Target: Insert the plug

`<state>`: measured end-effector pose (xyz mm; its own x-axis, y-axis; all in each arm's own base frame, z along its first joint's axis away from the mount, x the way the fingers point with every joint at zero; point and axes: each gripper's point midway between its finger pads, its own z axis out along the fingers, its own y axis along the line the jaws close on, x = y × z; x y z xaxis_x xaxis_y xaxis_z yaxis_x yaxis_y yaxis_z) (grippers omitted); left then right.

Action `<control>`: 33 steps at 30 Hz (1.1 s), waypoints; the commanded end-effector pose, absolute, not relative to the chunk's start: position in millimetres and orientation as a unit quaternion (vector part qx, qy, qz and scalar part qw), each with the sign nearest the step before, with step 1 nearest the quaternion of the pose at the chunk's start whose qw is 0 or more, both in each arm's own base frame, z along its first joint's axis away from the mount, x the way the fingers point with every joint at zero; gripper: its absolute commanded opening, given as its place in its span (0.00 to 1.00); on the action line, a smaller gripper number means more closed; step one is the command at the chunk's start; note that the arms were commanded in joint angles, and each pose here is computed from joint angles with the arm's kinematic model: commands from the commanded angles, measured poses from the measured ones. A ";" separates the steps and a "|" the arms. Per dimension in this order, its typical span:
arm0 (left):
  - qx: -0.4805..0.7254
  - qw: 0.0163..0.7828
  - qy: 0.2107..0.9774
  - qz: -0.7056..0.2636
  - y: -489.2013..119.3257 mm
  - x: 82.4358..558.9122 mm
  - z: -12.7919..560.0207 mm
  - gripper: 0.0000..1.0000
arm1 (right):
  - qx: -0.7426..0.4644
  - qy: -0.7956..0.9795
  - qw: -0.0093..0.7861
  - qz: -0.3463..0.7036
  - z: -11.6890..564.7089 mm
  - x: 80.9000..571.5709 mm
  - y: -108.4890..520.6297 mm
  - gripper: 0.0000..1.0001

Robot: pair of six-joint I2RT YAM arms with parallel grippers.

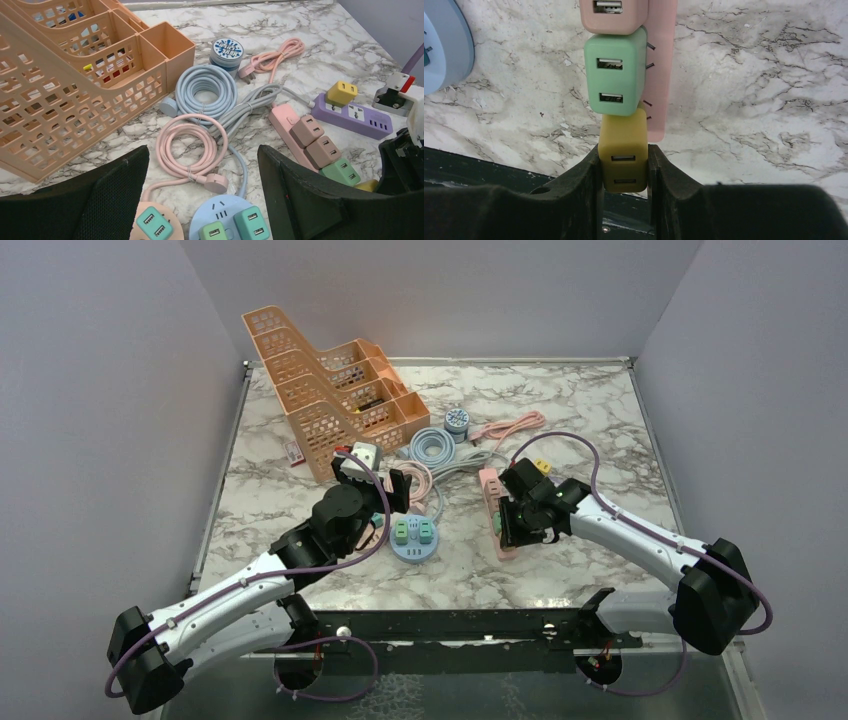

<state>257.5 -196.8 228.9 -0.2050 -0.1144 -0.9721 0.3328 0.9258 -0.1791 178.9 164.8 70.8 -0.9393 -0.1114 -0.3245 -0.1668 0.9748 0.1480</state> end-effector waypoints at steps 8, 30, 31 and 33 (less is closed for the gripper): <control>0.058 0.636 0.749 -0.179 -191.0 257.6 235.4 0.82 | -0.046 0.983 0.169 0.061 62.6 183.2 157.5 0.01; 0.108 0.665 0.726 -0.142 -165.3 243.8 312.3 0.99 | -0.039 0.993 0.106 -0.024 9.4 175.0 142.9 0.01; 0.104 0.667 0.724 -0.139 -163.3 244.2 314.3 0.99 | -0.037 0.994 0.102 -0.032 5.5 173.8 141.4 0.01; 0.093 0.673 0.721 -0.135 -158.7 244.9 318.6 0.99 | -0.037 0.994 0.093 -0.046 -2.8 170.9 139.2 0.01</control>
